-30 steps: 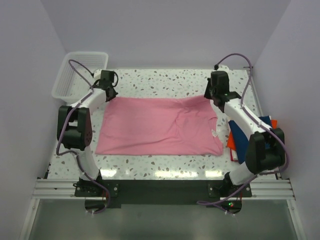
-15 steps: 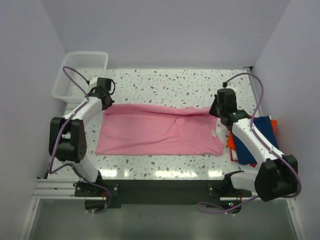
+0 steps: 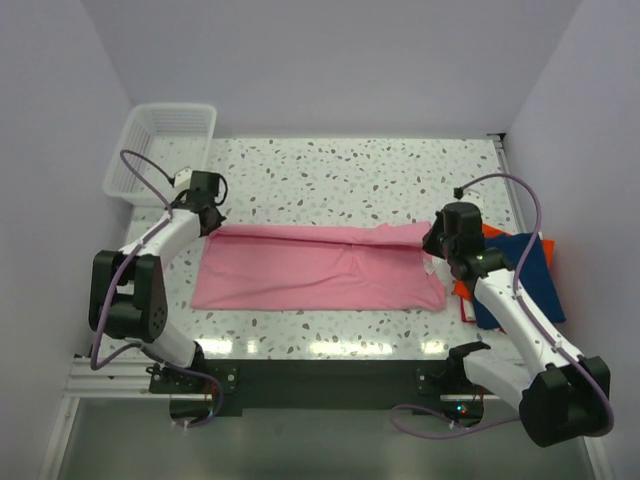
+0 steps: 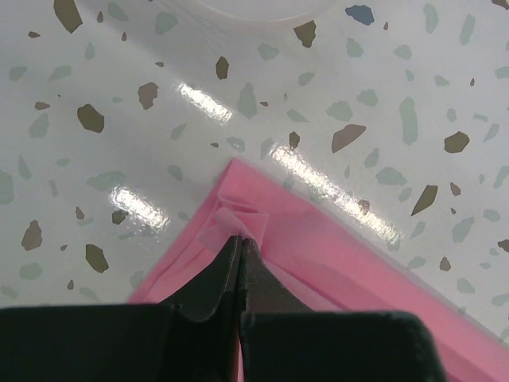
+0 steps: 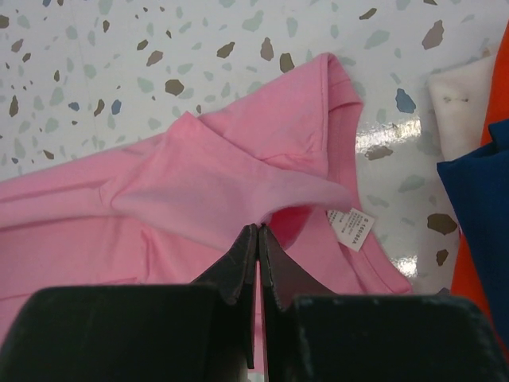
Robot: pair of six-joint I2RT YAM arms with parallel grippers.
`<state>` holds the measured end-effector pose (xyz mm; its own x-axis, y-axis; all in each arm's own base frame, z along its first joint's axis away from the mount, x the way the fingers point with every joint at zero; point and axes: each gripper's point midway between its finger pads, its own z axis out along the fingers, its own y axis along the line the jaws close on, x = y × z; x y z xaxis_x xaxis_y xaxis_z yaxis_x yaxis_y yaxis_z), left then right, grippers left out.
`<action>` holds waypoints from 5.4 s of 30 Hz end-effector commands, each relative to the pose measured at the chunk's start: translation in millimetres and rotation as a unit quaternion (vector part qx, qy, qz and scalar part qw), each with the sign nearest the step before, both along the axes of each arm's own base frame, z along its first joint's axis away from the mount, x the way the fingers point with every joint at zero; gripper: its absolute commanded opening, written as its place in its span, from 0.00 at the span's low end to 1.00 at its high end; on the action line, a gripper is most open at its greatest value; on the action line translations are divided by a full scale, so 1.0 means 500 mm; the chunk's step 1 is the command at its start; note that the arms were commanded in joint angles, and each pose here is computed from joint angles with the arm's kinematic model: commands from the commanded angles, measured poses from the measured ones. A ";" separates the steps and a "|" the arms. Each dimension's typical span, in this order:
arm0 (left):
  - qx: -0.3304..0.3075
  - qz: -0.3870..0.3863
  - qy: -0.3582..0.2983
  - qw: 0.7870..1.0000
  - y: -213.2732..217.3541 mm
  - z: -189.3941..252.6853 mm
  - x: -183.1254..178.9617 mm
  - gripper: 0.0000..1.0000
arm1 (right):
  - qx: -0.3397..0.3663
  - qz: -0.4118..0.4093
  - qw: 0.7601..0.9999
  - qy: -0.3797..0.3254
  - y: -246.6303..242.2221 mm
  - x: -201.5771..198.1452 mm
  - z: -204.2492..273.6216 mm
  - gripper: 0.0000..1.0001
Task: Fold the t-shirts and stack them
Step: Fold the tshirt
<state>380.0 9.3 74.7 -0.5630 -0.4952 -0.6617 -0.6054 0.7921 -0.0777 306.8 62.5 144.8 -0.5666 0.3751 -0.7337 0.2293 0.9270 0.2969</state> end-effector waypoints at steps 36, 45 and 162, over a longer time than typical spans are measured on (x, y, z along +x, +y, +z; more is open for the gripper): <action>-0.130 -0.065 -0.115 0.983 -0.107 0.063 -0.036 0.41 | 0.053 0.062 0.996 0.034 0.060 -0.008 -0.024 0.58; -0.167 -0.246 -0.093 0.950 -0.214 0.092 -0.045 0.41 | 0.010 0.091 0.993 0.074 0.095 0.116 -0.071 0.54; -0.202 -0.581 0.019 0.788 -0.812 -0.010 -0.207 0.20 | -0.044 -0.001 0.992 0.118 0.031 -0.003 -0.131 0.46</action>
